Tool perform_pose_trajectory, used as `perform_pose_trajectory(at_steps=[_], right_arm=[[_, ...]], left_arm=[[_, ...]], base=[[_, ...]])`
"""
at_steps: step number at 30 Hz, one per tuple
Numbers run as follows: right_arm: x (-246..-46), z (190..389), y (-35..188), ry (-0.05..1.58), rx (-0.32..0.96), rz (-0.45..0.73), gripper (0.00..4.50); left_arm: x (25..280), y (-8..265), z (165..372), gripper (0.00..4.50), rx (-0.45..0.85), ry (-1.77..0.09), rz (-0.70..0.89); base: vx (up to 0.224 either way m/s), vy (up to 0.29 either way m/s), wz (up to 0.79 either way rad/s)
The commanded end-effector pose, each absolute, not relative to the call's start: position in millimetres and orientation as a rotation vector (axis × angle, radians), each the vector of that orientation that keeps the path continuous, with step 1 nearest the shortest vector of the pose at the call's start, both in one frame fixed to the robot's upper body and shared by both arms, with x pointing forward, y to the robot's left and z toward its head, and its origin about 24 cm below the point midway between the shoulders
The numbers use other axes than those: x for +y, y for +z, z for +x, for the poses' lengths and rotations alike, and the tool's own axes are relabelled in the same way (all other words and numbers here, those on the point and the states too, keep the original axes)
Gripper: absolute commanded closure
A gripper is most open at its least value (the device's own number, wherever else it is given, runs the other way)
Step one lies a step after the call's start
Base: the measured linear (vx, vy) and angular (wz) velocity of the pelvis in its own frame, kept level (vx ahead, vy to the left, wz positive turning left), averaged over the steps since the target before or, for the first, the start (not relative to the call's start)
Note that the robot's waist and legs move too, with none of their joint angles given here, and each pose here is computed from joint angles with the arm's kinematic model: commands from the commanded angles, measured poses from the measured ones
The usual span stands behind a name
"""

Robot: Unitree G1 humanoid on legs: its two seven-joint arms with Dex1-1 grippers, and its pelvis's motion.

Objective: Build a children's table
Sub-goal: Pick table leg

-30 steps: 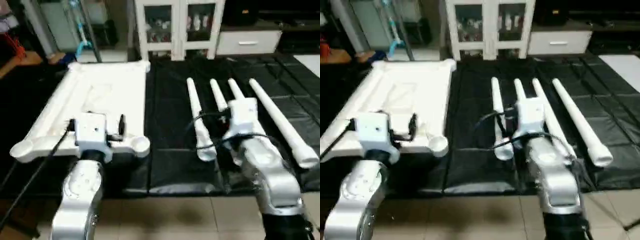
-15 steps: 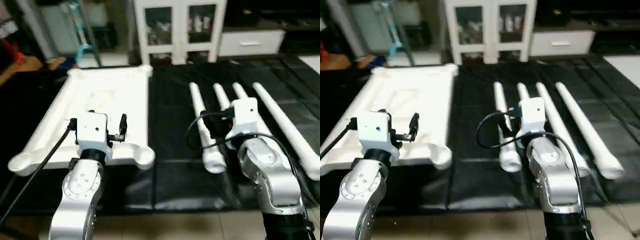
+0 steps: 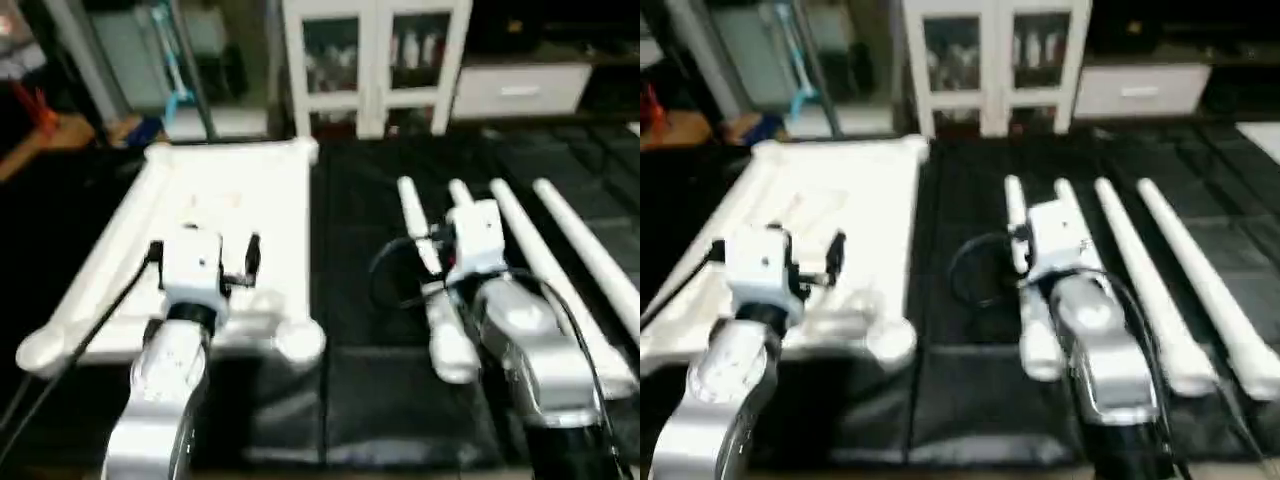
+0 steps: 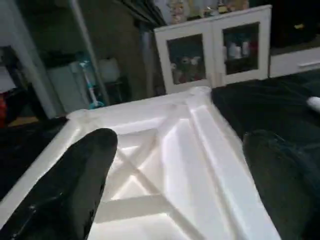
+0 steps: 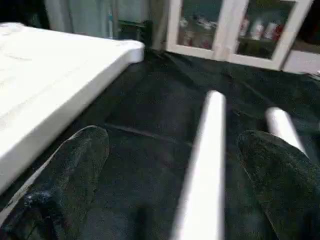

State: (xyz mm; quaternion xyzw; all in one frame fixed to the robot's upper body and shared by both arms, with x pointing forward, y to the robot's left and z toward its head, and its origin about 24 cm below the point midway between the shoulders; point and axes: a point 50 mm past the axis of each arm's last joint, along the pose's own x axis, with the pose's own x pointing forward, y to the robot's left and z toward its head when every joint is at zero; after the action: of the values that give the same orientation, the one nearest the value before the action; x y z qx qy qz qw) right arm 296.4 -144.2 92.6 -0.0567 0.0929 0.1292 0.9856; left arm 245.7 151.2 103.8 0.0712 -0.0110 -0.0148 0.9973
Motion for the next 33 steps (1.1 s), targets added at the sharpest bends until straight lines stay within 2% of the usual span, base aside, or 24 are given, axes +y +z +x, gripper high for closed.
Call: perform_pose_trajectory(at_steps=[1,8,11,14,22,25,29,33], right_arm=[[-140.3,297.2,93,0.269,0.196,-0.124,0.04],[-137.7,294.7,92,0.311,0.263,-0.207,0.04],[-150.0,301.4,94,0.215,0.320,-0.155,0.04],[-159.4,307.2,97,0.188,0.341,-0.110,0.04],[-168.6,315.4,105,0.215,0.406,-0.164,0.04],[-170.7,319.3,105,0.249,0.462,-0.181,0.04],[-171.7,322.1,96,0.296,0.656,-0.252,0.04],[-174.4,325.0,95,0.283,0.715,-0.245,0.04]], left_arm=[[154,101,246,0.00,-0.006,-0.032,0.151],[150,91,244,0.00,0.036,-0.067,0.182],[150,90,245,0.00,0.049,-0.088,0.206],[152,90,246,0.00,0.050,-0.094,0.210],[153,88,247,0.00,0.070,-0.166,0.221],[151,89,249,0.00,0.082,-0.239,0.222],[144,86,248,0.00,0.165,-0.469,0.193],[138,89,238,0.00,0.197,-0.622,0.183]], base=[[0.090,0.113,0.03],[0.021,0.062,-0.01],[-0.072,-0.001,-0.02],[-0.088,-0.015,0.02],[-0.021,-0.004,0.00],[0.000,0.000,0.00],[0.000,0.000,0.00],[0.000,0.000,0.00]])
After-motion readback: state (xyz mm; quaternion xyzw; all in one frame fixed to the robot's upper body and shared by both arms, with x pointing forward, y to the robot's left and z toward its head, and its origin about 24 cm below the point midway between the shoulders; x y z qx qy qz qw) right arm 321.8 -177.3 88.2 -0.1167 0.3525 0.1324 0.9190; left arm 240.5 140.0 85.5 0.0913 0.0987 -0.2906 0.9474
